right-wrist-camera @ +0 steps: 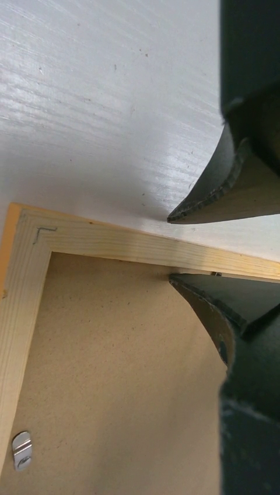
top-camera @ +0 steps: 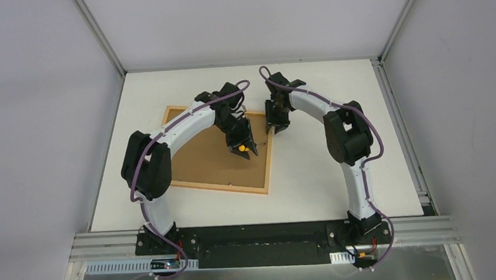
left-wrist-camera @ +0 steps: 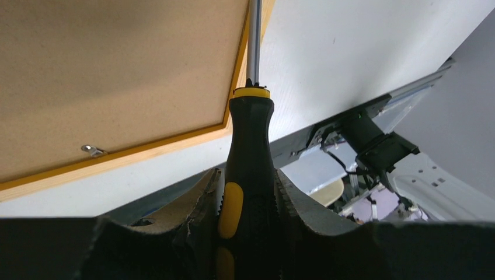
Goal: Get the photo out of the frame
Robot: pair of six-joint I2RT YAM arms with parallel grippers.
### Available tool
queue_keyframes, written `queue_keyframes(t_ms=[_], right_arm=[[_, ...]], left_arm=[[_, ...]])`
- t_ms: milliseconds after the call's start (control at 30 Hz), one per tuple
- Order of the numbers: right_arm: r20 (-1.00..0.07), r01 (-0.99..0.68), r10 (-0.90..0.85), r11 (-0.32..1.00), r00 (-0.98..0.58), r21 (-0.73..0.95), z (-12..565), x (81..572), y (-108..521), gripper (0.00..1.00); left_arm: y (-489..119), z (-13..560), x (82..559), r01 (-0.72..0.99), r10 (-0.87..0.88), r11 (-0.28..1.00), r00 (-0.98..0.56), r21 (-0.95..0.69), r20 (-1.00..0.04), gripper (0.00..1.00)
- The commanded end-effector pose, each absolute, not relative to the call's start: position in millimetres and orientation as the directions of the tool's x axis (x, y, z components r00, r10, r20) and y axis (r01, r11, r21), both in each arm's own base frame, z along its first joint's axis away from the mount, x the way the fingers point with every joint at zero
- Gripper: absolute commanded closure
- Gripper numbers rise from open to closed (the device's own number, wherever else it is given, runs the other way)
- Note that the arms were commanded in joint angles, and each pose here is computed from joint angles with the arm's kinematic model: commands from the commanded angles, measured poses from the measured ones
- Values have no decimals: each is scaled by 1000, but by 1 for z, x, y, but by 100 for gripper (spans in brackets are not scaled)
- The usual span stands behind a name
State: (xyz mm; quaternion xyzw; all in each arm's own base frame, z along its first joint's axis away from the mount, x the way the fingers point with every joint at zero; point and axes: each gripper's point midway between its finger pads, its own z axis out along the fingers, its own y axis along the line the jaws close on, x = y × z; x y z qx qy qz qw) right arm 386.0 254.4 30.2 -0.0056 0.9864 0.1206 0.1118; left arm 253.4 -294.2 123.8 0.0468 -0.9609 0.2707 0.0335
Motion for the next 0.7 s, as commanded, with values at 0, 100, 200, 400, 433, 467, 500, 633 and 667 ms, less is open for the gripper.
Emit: queue_keyframes(t_ms=[0,100,200,400,433,467,500,633,667], right_arm=[[-251,-66,-8,972,-968,225,41,391,258,61],[-243,-65,-8,972,-970,228,44,388,257,61],[-242,-63,-5,971,-970,231,55,384,255,58],[-326,-106,-25,966,-945,235,102,361,237,35],[-379,-148,-37,952,-925,268,120,355,236,33],[-415,-207,-61,926,-908,316,130,344,240,31],[-474,-295,-87,875,-876,385,143,335,253,31],[-697,-641,-271,687,-664,343,163,273,275,28],[-739,-703,-306,642,-600,306,166,259,281,28]], left_arm=[[-294,130,227,-58,40,855,-984,-516,176,100],[-291,143,235,-24,31,859,-995,-512,99,100],[-286,163,245,-9,-7,863,-1000,-506,7,100],[-288,187,230,-92,-61,811,-995,-577,73,100],[-288,189,226,-114,-68,802,-993,-586,99,100],[-289,191,221,-128,-69,793,-990,-596,121,100],[-289,195,216,-137,-62,780,-988,-611,141,100],[-287,209,201,-160,-54,743,-982,-650,180,100],[-286,213,197,-164,-49,734,-981,-660,189,100]])
